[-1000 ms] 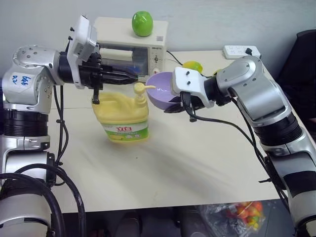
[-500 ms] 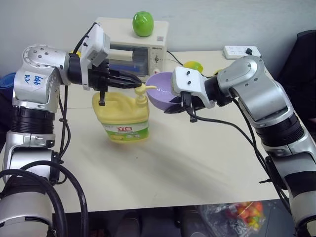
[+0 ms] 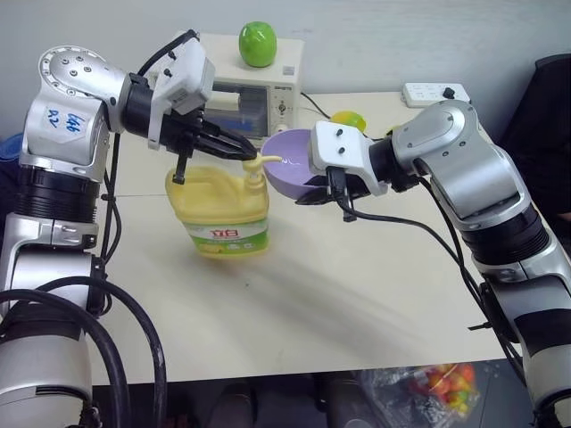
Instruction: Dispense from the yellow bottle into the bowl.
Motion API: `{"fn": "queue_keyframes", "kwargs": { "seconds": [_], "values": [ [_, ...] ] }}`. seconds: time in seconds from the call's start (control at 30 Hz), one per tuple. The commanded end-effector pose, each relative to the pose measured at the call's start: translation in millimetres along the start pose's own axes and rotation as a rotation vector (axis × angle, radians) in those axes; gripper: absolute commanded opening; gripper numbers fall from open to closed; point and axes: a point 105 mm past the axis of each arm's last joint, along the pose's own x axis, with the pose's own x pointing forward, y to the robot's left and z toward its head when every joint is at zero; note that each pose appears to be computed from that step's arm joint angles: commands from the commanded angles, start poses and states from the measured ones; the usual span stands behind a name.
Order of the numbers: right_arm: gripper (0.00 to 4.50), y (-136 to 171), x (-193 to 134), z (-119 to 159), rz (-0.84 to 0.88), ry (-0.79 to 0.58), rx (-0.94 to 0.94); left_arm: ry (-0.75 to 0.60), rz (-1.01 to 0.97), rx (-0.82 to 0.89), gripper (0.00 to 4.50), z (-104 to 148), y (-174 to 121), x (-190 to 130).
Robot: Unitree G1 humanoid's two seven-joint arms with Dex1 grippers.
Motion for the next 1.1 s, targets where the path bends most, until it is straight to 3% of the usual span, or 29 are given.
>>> {"fn": "queue_keyframes", "kwargs": {
  "seconds": [0.03,0.67,1.1],
  "values": [
    [0.0,0.5,-9.0,11.9,-0.019,-0.014,-0.059,0.106,-0.064,-0.049,0.2,-21.1,-6.5,4.3],
    [0.0,5.4,-7.3,12.7,0.002,-0.013,-0.059,0.247,-0.169,-0.137,0.2,-66.4,-29.5,21.6],
    [0.0,7.8,-5.4,13.9,0.015,-0.019,-0.058,0.275,-0.153,-0.175,0.2,-86.9,-31.6,26.5]
  ]
}}
